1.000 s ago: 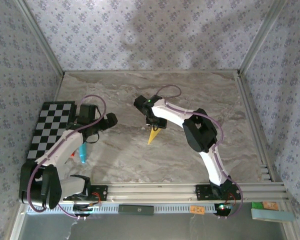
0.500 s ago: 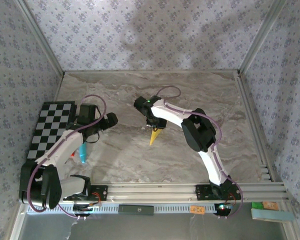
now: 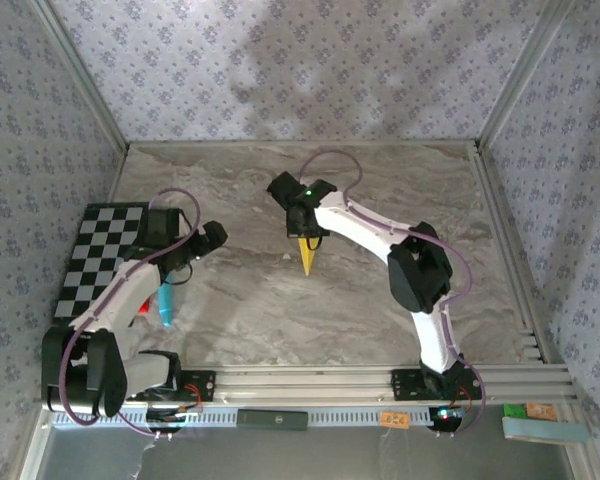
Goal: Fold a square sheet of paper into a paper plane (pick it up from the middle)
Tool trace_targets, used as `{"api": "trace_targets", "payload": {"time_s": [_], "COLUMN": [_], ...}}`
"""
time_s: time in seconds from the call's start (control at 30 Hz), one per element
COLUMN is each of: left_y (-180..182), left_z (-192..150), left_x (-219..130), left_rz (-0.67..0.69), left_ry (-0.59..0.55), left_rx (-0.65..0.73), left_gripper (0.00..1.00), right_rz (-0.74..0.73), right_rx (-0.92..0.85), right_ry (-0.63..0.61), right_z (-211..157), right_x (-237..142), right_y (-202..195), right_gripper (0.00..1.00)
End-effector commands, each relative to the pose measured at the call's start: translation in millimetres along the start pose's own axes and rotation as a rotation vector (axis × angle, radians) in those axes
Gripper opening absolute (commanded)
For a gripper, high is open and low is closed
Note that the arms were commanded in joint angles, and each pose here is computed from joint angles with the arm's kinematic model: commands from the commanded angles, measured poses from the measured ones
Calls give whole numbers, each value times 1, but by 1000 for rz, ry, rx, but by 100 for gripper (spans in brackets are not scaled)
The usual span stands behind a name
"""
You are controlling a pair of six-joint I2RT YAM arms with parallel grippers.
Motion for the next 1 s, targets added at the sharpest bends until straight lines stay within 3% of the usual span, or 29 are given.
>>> {"api": "trace_targets", "payload": {"time_s": [0.0,0.13,0.37,0.63,0.87,0.97], "left_y": [-8,-13,-16,-33,-57,-67], "left_z": [-1,-4,-17,-50,-64,-65], "left_x": [0,7,20,39,56,64], "left_rz": [-90,-148,-218,-253,-284,-284], "left_ry": [1,22,70,174,236,271], "left_rx": [-75,-134,-221,-220,-181,-161], "left_gripper": [100,100,95,79,65,50], "right_rz": [321,571,760,764,753,750], "right_rx": [-141,-171,-55,77,96,98], "right_ry": [27,97,224,281,286,286], "right_z": [-1,-11,-34,-48,-52,-53], "right_x": [-19,-15,23,56,62,63], "right_y": [50,81,80,55,43,42], "right_gripper": [0,0,0,0,2,2]}}
Point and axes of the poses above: each hand's point on the last joint's axis, 136 mm out from that joint toward the fingers, its own x axis out along the fingers, its own y axis along the line the jaws close on, z = x × y, the point moved 2 cm from there along -x, back along the fingers, and after that the axes turned 10 degrees about x, right-handed, at the moved point
